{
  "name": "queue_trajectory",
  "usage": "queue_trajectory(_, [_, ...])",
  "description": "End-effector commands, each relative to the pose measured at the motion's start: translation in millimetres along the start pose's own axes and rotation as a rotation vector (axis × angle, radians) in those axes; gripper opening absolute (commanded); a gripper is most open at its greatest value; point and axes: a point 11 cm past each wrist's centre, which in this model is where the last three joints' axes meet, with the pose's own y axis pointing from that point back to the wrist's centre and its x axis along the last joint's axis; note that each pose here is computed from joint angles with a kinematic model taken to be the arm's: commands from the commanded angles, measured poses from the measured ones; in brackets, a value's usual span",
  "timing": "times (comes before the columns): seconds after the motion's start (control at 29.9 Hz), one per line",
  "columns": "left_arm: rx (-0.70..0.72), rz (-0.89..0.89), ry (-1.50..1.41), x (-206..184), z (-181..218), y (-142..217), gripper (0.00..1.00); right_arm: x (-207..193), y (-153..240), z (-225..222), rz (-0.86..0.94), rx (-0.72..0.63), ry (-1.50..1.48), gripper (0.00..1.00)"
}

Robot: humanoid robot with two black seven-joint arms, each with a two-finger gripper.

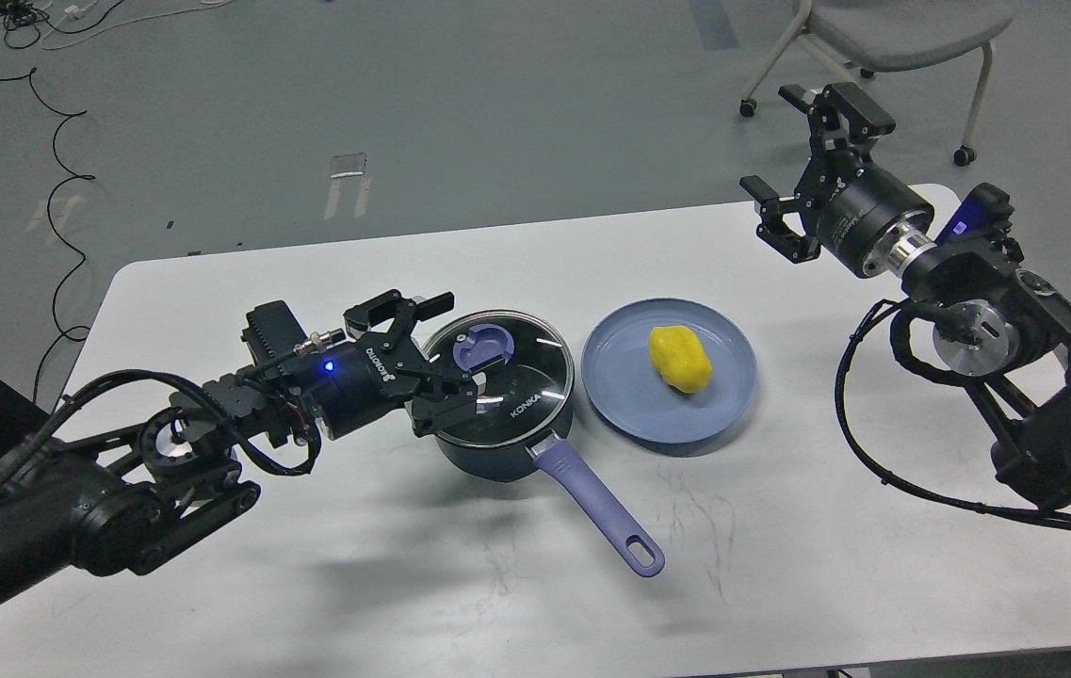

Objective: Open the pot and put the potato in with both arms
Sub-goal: 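Move the left gripper over the pot lid's blue knob, then close the left gripper on the blue lid knob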

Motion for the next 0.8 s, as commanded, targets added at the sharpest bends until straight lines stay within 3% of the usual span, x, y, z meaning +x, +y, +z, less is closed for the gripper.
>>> queue_trajectory(0.0, [0.003,-0.002,-0.002,0.2,-1.4,-0.4,0.98,0.2,0.1,-0.1,0.0,0.0,0.001,1.0])
queue_trajectory(0.77, [-0.035,-0.021,0.014,-10.5,12.9,-9.8,0.98,1.6,1.5,2.7,0.005,-0.006,-0.002,1.0])
